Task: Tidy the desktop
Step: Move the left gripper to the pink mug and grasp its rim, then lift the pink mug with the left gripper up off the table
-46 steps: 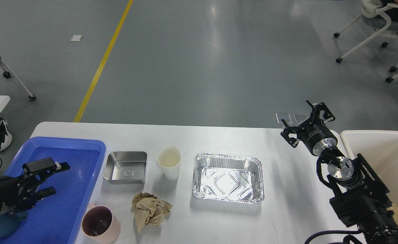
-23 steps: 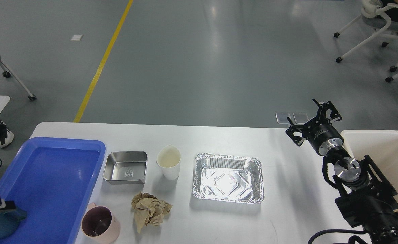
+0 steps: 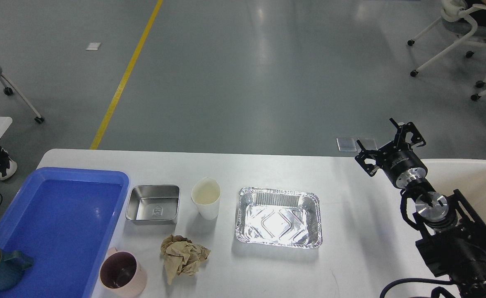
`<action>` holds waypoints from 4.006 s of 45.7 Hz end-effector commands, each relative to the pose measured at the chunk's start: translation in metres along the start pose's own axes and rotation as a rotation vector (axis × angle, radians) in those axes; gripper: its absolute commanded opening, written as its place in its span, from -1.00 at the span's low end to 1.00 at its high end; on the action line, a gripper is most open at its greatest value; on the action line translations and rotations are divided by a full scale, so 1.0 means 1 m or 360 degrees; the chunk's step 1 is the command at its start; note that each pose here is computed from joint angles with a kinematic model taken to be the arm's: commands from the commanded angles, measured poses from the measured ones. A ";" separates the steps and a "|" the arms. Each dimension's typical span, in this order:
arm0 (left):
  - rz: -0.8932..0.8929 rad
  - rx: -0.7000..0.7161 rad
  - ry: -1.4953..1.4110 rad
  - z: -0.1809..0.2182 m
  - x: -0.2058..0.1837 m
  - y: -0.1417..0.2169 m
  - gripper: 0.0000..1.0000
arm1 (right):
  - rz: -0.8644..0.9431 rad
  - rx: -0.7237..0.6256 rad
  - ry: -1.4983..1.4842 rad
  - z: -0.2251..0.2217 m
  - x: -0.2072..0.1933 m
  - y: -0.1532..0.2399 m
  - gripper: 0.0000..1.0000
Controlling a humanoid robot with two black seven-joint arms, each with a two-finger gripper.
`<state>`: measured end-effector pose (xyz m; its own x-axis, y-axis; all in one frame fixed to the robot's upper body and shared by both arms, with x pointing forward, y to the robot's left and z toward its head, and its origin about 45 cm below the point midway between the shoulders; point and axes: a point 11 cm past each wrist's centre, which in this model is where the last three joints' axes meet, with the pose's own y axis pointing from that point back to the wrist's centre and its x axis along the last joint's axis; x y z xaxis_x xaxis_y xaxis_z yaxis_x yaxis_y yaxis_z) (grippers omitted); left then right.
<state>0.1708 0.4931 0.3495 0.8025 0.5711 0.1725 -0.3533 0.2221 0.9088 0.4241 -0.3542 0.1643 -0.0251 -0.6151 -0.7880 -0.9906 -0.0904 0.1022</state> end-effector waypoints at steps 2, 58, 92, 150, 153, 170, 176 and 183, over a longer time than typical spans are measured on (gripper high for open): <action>0.0029 0.0002 -0.0026 0.003 0.005 -0.001 0.94 | -0.0002 0.0000 0.0001 0.000 0.000 0.000 1.00; -0.0483 -0.0039 -0.0730 0.059 -0.038 -0.233 0.95 | 0.0067 -0.0017 0.0029 0.000 0.032 0.024 1.00; -0.0488 0.0031 -0.0895 0.081 -0.053 -0.270 0.67 | 0.0091 -0.0013 0.0042 -0.003 0.042 0.033 1.00; -0.0417 0.0326 -0.1001 0.086 -0.051 -0.283 -1.00 | 0.0136 0.0037 0.0018 -0.017 0.057 0.045 1.00; -0.0415 0.0320 -0.0998 0.087 -0.050 -0.283 -1.00 | 0.0136 0.0036 0.0019 -0.017 0.057 0.045 1.00; -0.0305 0.0300 -0.0950 0.094 -0.038 -0.284 -1.00 | 0.0136 0.0036 0.0021 -0.018 0.057 0.046 1.00; -0.0276 0.0268 -0.0912 0.098 -0.037 -0.284 -1.00 | 0.0127 0.0039 0.0032 -0.021 0.058 0.047 1.00; -0.0205 0.0239 -0.0870 0.104 -0.030 -0.284 -1.00 | 0.0127 0.0043 0.0041 -0.024 0.058 0.047 1.00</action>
<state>0.2910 0.3312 0.1232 0.9867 0.0198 0.1615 -0.1627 0.1227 0.9790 0.3790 -0.4118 0.1366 -0.1022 -0.6376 -0.7635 -0.9886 -0.0202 0.1491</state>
